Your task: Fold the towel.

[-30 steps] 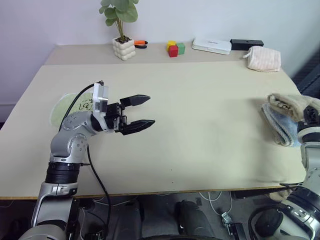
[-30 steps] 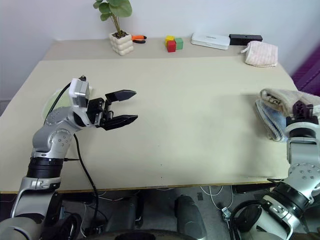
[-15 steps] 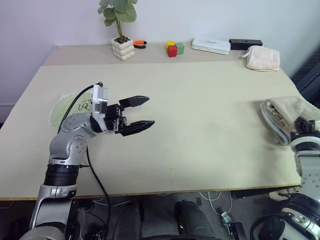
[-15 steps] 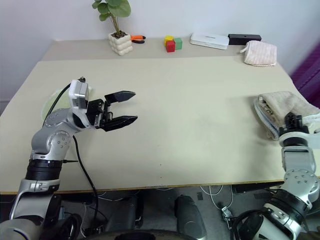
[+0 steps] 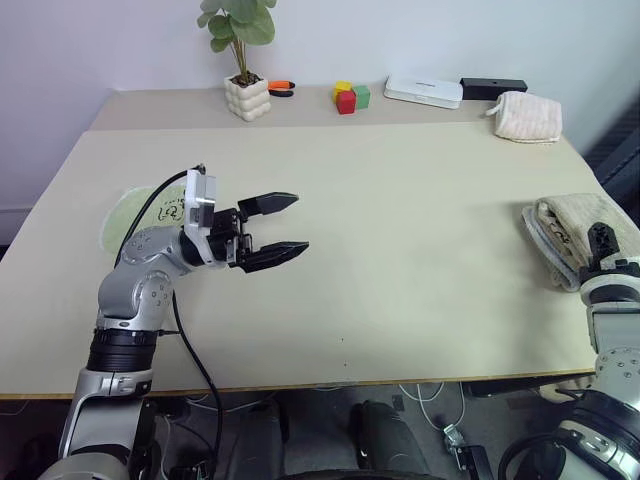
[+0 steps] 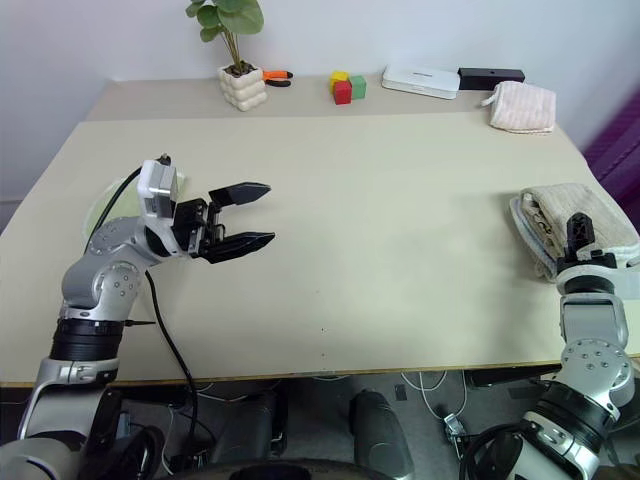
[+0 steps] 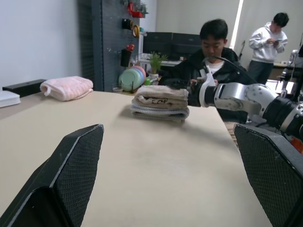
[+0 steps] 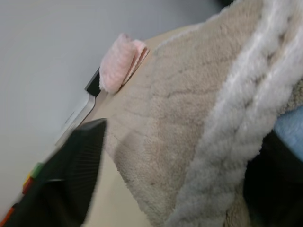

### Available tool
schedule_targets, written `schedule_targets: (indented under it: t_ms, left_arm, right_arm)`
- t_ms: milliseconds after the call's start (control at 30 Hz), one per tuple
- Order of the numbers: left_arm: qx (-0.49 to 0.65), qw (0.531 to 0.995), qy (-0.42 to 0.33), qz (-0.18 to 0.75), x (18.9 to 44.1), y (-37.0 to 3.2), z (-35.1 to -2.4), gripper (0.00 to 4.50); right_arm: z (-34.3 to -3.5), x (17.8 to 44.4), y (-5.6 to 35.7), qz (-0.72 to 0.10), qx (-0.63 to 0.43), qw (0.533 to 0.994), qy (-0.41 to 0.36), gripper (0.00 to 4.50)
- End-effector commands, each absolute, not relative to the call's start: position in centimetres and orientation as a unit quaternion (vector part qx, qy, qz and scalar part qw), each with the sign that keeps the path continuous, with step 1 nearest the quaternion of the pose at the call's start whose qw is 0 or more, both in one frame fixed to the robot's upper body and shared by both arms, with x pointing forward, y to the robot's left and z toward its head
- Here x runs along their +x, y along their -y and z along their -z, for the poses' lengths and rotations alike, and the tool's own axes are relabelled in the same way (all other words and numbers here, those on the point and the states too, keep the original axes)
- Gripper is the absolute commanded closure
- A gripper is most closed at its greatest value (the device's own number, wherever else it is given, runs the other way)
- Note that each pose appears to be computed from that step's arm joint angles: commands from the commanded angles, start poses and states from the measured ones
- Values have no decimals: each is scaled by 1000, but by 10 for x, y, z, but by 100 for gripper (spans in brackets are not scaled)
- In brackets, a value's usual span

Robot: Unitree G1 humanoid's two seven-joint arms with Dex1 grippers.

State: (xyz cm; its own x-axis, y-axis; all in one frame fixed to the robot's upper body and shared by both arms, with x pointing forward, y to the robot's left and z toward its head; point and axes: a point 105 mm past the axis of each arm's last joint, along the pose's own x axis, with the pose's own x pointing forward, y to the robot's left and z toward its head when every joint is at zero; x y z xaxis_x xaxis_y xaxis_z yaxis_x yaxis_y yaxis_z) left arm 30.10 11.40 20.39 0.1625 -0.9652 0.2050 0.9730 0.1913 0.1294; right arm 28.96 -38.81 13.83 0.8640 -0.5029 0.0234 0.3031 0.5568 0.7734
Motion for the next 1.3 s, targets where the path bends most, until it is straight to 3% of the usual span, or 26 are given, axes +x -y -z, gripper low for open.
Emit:
schedule_targets:
  t_ms: [33, 467, 667, 800, 867, 1033, 1167, 1300]
  left_arm:
    - [-4, 756, 141, 639, 299, -113, -215, 0]
    - [-18, 753, 148, 640, 300, -105, -210, 0]
    - [-19, 753, 147, 642, 305, -104, -209, 0]
    - [-21, 746, 153, 647, 309, -99, -212, 0]
    - [-21, 744, 154, 650, 312, -95, -211, 0]
    - [-14, 741, 158, 653, 320, -93, -213, 0]
    - [4, 748, 160, 645, 323, -93, -211, 0]
    - [18, 766, 143, 626, 322, -105, -206, 0]
  right_arm:
    - [-164, 282, 392, 240, 369, 884, 158, 3]
    - [-166, 257, 381, 274, 353, 884, 140, 3]
    - [-167, 241, 394, 327, 310, 882, 140, 3]
    - [-184, 233, 391, 321, 288, 885, 173, 3]
    - [-199, 238, 380, 285, 260, 904, 183, 3]
    - [-230, 269, 304, 73, 67, 984, 151, 3]
    - [-221, 278, 256, -87, -43, 988, 116, 3]
    - [-211, 276, 204, -264, -67, 957, 101, 3]
